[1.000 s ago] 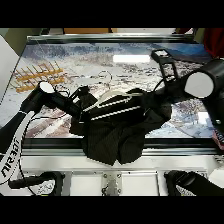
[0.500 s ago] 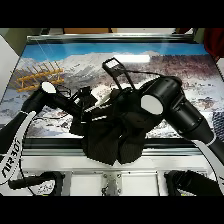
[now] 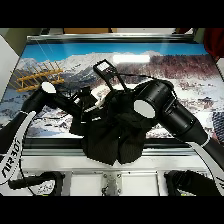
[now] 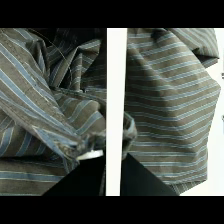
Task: Fold the clothes and pants, and hang the long-sleeved shirts on hangers.
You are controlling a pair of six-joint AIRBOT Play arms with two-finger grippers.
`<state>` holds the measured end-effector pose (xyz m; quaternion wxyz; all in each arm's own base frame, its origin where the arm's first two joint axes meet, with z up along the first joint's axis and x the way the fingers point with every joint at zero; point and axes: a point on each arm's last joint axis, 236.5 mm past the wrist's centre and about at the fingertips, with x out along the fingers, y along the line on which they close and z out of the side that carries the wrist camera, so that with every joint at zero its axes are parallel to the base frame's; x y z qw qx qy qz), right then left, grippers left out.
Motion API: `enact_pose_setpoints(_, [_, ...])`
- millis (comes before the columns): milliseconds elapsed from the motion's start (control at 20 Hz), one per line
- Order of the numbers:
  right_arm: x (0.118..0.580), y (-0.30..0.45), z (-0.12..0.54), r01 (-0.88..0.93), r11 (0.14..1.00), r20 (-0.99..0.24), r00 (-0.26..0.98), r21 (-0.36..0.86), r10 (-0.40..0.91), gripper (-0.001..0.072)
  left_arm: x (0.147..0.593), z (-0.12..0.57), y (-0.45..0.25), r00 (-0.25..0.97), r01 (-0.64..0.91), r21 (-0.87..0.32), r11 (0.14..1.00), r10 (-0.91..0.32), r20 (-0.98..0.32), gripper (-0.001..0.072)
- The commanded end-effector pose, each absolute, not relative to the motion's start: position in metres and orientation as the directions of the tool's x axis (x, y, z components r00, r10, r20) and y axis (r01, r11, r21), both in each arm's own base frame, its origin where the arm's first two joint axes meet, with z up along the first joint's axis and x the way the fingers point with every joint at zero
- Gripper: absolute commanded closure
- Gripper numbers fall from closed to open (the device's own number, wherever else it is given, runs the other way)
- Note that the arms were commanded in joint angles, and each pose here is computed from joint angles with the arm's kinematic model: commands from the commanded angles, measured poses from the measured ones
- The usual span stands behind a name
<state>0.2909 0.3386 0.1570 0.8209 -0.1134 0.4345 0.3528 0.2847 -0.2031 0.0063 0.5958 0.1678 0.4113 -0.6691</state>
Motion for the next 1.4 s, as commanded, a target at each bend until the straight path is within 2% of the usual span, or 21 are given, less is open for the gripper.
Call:
enact_pose_setpoints(0, [0.290, 0.340, 0.157, -0.680, 0.723, -0.792, 0.371, 0.125, 0.485, 0.0623, 0.285, 0.006, -0.203, -0.234, 0.935, -0.350, 0.048, -0.659, -0.715, 0.0697])
enact_pose_setpoints(50, [0.287, 0.341, 0.157, -0.680, 0.720, -0.795, 0.358, 0.137, 0.490, 0.0275, 0.285, 0.006, -0.203, -0.234, 0.935, -0.350, 0.048, -0.659, -0.715, 0.0697])
enact_pose_setpoints(100, [0.285, 0.343, 0.158, -0.682, 0.716, -0.793, 0.350, 0.149, 0.498, 0.0089, 0.285, 0.006, -0.203, -0.234, 0.935, -0.350, 0.048, -0.659, -0.715, 0.0697])
enact_pose_setpoints(350, [0.266, 0.323, 0.170, -0.691, 0.691, -0.818, 0.261, 0.213, 0.513, 0.0074, 0.285, 0.006, -0.203, -0.234, 0.936, -0.349, 0.049, -0.656, -0.718, 0.0697])
enact_pose_setpoints(500, [0.252, 0.301, 0.191, -0.770, 0.585, -0.809, 0.161, 0.255, 0.565, 0.0074, 0.285, 0.006, -0.203, -0.234, 0.936, -0.350, 0.049, -0.656, -0.718, 0.0697])
enact_pose_setpoints(600, [0.258, 0.282, 0.207, -0.806, 0.532, -0.777, 0.153, 0.260, 0.611, 0.0074, 0.285, 0.006, -0.202, -0.234, 0.936, -0.349, 0.049, -0.655, -0.718, 0.0696])
enact_pose_setpoints(900, [0.299, 0.228, 0.216, -0.721, 0.642, -0.760, 0.256, 0.261, 0.597, 0.0075, 0.285, 0.006, -0.203, -0.234, 0.936, -0.349, 0.049, -0.656, -0.718, 0.0696])
enact_pose_setpoints(1050, [0.307, 0.214, 0.221, -0.844, 0.519, -0.738, 0.266, 0.132, 0.621, 0.0075, 0.285, 0.006, -0.202, -0.235, 0.935, -0.350, 0.048, -0.655, -0.718, 0.0696])
enact_pose_setpoints(1250, [0.315, 0.166, 0.225, -0.905, 0.395, -0.625, 0.218, 0.159, 0.750, 0.0075, 0.285, 0.006, -0.202, -0.234, 0.936, -0.350, 0.049, -0.655, -0.718, 0.0696])
enact_pose_setpoints(1350, [0.322, 0.138, 0.222, -0.905, 0.381, -0.527, 0.233, 0.192, 0.817, 0.0075, 0.284, 0.006, -0.202, -0.235, 0.935, -0.351, 0.048, -0.655, -0.718, 0.0696])
